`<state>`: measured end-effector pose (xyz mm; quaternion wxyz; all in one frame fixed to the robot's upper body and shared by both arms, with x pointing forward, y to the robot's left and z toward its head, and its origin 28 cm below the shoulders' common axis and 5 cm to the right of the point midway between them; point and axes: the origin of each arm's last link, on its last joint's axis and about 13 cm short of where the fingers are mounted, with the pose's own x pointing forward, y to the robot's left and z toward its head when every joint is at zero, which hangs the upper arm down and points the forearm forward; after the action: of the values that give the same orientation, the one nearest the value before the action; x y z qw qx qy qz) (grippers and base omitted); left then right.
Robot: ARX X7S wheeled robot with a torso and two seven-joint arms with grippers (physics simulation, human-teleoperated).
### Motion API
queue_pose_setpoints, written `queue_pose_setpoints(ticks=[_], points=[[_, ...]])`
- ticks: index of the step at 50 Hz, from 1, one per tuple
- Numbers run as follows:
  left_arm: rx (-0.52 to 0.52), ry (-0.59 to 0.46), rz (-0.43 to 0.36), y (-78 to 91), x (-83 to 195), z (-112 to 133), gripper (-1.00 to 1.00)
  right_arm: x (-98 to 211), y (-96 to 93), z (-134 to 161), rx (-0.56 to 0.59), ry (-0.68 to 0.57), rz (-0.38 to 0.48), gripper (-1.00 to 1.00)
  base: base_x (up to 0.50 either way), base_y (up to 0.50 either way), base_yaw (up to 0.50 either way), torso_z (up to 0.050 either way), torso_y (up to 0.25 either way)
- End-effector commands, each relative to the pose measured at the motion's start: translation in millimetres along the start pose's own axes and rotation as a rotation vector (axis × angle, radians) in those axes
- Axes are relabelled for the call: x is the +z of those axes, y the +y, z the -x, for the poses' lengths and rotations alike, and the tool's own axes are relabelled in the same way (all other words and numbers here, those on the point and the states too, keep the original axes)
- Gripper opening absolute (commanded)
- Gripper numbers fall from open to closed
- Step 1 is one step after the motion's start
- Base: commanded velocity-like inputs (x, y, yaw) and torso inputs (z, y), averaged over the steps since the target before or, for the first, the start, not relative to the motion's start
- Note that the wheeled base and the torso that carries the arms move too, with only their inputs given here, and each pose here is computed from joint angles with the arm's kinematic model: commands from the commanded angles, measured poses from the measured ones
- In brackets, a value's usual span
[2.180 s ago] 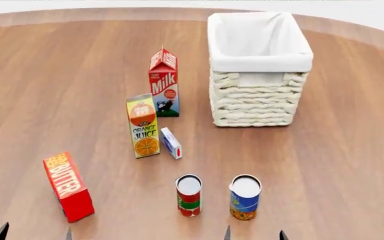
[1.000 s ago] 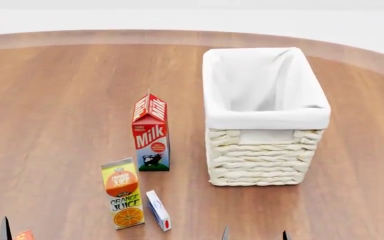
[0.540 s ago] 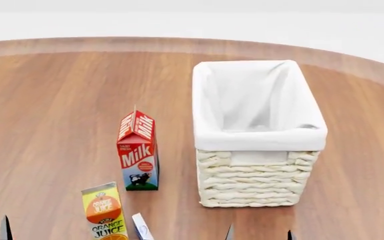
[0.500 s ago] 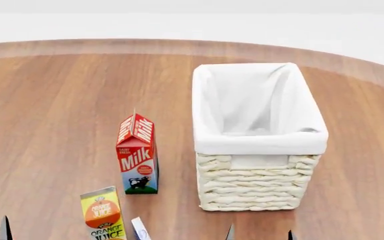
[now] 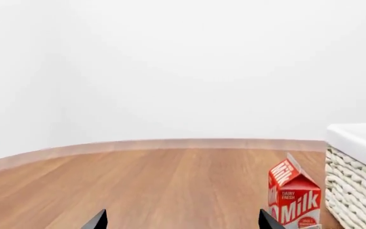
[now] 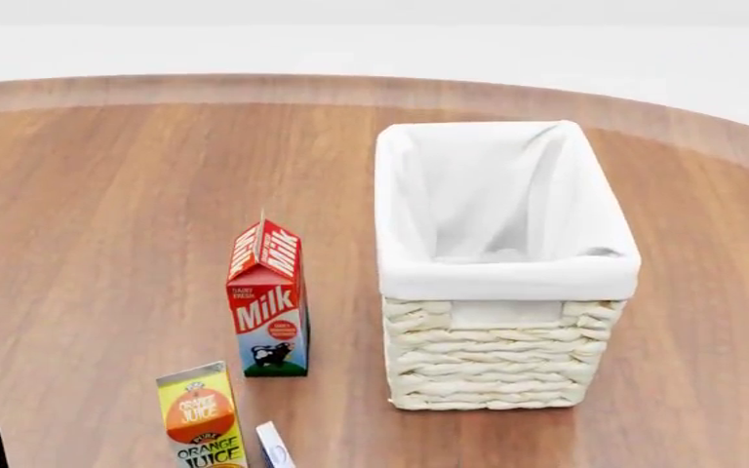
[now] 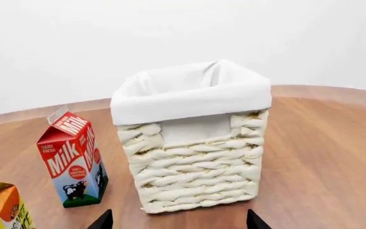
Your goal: Pick up the alphabet soup, and put it in the basket.
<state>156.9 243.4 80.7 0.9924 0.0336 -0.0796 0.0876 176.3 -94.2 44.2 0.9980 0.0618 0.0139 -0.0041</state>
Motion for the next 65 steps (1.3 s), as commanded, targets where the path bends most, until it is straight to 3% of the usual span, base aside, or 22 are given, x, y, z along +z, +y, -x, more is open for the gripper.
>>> queue_pose_setpoints(ticks=[1, 9, 24, 41, 65], points=[[0.021, 0.003, 0.028, 0.5, -2, 8, 1.00, 19, -0.9, 35, 0.051, 0.305, 0.098, 1.00, 0.00, 0.00, 0.00, 0.000, 0.000], [0.029, 0.003, 0.050, -1.8, -4, 11, 1.00, 46, -2.5, 44, 0.051, 0.403, 0.151, 1.00, 0.00, 0.00, 0.00, 0.000, 0.000], [0.027, 0.011, 0.075, -10.9, -7, 7, 1.00, 62, -11.7, 61, 0.021, 0.487, 0.170, 1.00, 0.00, 0.00, 0.00, 0.000, 0.000], [0.020, 0.010, 0.079, -9.0, -4, 2, 1.00, 53, -10.9, 67, 0.031, 0.542, 0.138, 1.00, 0.00, 0.00, 0.00, 0.000, 0.000], [0.014, 0.004, 0.086, -6.0, 1, 5, 1.00, 46, -4.1, 49, 0.103, 0.577, 0.141, 1.00, 0.00, 0.00, 0.00, 0.000, 0.000]])
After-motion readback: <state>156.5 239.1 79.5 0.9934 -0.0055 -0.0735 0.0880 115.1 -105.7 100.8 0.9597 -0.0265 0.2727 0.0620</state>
